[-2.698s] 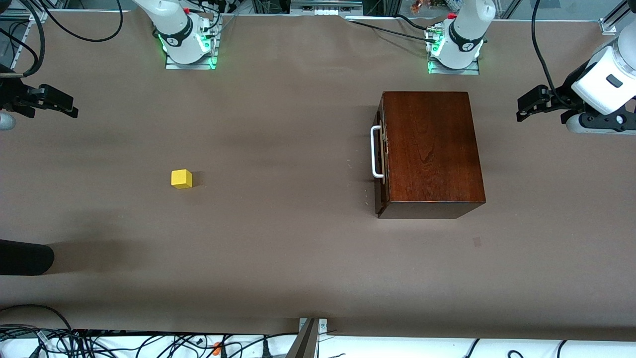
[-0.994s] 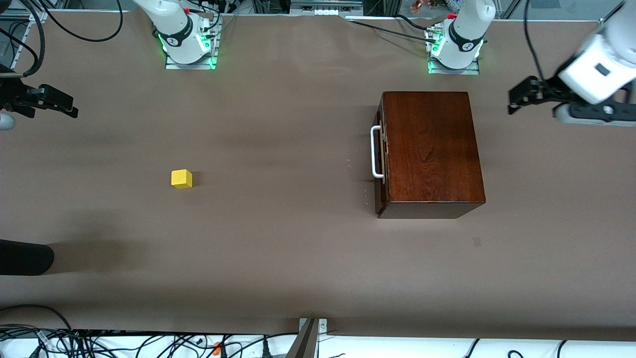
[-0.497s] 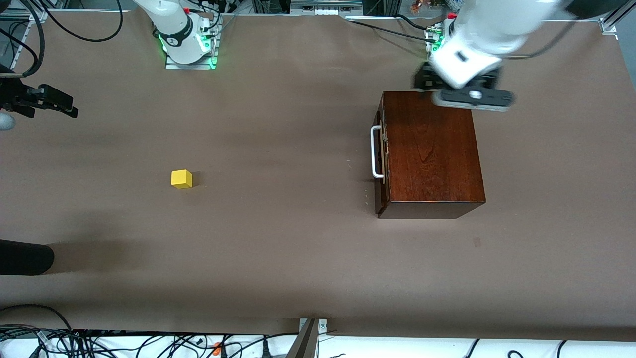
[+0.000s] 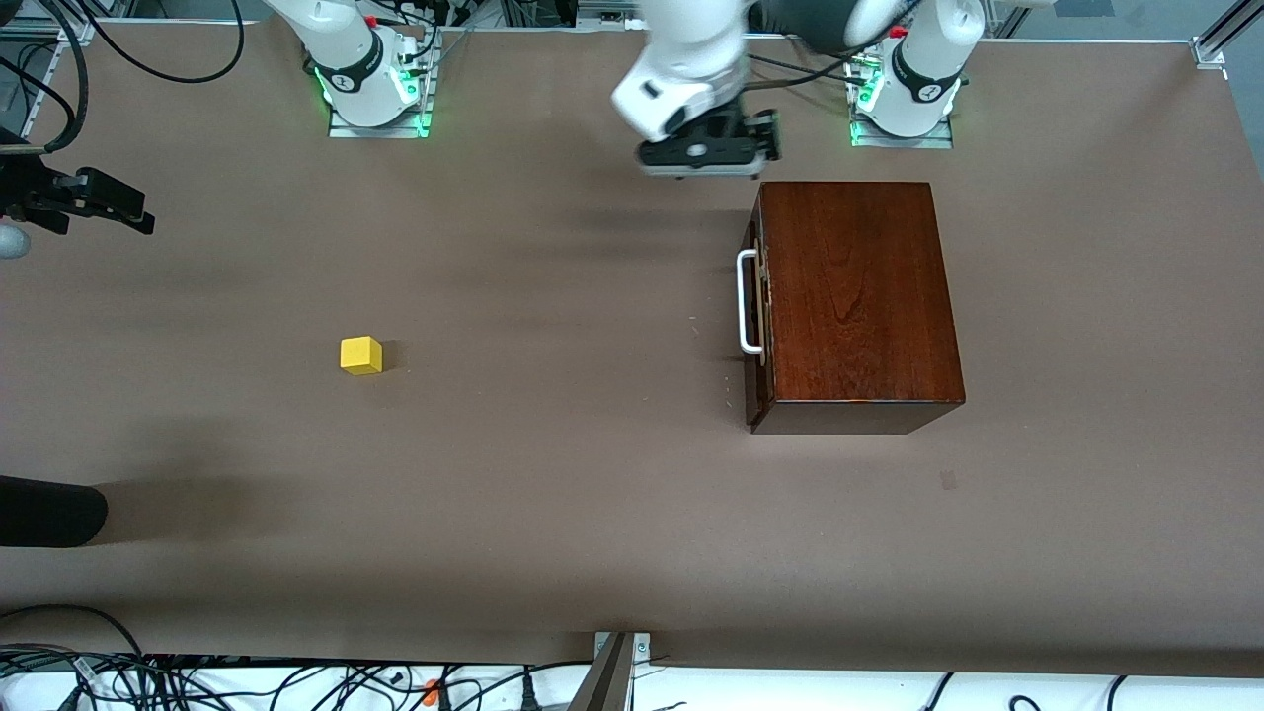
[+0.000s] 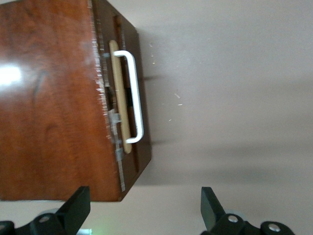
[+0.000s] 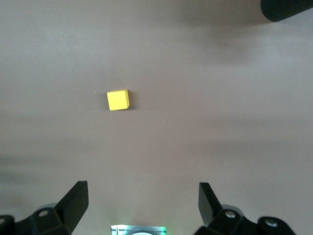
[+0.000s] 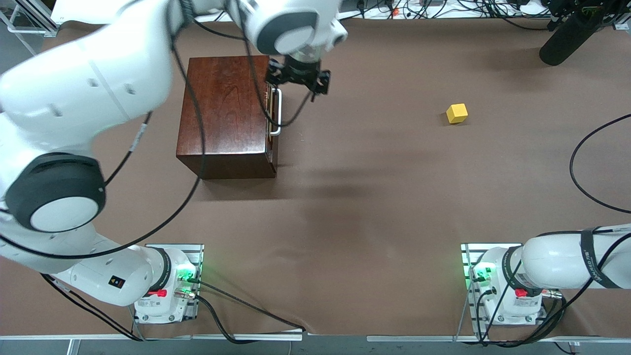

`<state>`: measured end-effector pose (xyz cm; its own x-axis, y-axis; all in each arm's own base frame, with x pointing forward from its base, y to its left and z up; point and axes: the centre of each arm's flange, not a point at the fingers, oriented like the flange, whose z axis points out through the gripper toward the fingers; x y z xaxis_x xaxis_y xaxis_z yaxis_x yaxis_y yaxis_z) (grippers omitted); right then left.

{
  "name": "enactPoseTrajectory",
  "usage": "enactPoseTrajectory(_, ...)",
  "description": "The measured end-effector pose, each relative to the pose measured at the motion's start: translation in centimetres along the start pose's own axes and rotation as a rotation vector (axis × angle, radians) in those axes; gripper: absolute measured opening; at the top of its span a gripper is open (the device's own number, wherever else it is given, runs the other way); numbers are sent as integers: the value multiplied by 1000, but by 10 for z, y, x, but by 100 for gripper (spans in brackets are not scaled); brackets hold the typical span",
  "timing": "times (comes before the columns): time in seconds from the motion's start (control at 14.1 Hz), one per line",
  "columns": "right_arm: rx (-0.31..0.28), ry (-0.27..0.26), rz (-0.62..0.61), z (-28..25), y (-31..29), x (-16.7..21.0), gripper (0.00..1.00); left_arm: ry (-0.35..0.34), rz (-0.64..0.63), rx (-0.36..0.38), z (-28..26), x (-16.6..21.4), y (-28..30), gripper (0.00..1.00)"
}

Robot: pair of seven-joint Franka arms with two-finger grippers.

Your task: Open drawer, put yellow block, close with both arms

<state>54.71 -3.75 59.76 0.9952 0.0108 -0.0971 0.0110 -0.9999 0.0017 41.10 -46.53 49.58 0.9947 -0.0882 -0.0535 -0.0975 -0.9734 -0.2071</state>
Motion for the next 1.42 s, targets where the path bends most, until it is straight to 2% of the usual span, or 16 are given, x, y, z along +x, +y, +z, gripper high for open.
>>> enactPoseTrajectory(0.43,0,0,0,0,0,0,100,-1,36,41,79,28,18,100)
enactPoseTrajectory(0.71,0,0,0,0,0,0,100,5,62,73,112,37,12,100)
enactPoseTrajectory(0.99,0,0,0,0,0,0,100,5,53,80,146,60,3,100)
enactPoseTrajectory(1.42,0,0,0,0,0,0,100,11,45,101,181,71,7,100)
